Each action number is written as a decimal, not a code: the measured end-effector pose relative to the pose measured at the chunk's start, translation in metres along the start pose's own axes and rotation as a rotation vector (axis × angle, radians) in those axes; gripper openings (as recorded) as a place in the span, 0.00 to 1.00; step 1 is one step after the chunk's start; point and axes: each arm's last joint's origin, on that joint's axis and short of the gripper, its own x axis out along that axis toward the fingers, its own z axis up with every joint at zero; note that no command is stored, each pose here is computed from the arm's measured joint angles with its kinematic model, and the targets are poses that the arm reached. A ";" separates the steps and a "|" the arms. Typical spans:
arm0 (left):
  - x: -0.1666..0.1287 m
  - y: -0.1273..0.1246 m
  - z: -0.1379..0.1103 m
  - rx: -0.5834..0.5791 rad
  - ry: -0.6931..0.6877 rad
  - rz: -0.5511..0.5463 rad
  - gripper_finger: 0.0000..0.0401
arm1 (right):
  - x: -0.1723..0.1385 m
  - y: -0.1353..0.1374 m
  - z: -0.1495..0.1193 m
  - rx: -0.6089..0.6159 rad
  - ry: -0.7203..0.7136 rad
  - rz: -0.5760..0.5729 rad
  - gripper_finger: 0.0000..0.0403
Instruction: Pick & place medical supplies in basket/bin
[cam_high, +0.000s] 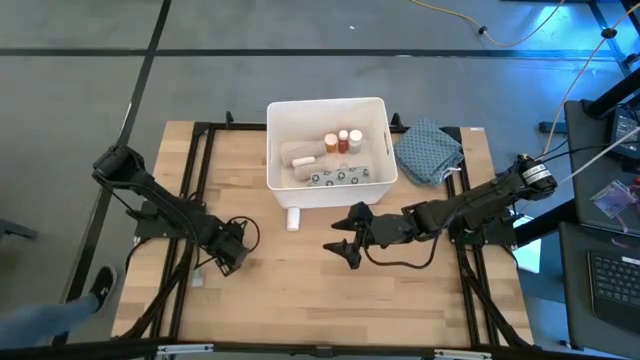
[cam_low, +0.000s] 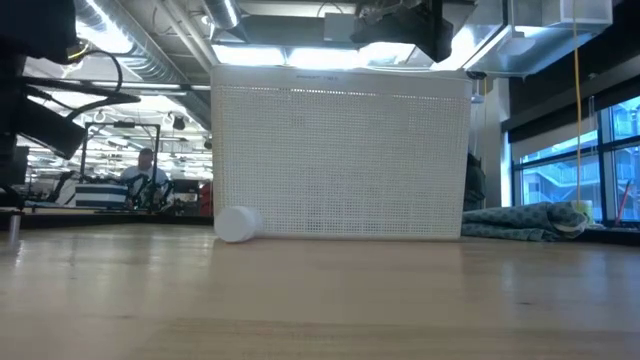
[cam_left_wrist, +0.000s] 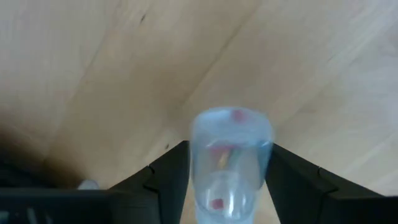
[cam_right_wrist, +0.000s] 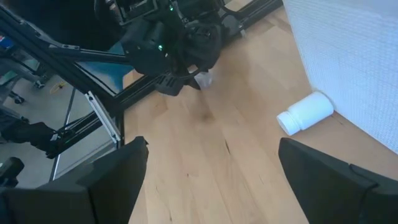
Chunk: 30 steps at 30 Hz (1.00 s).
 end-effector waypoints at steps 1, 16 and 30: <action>0.000 0.000 0.000 0.004 -0.006 -0.003 0.46 | 0.000 0.000 0.000 0.000 0.000 0.000 0.89; -0.100 -0.015 0.025 0.124 -0.407 -0.338 0.38 | -0.003 0.016 0.012 0.016 -0.142 0.133 0.89; -0.282 0.039 0.025 -0.151 -1.631 -1.072 0.38 | -0.037 0.062 0.091 -0.816 -0.711 -0.153 0.89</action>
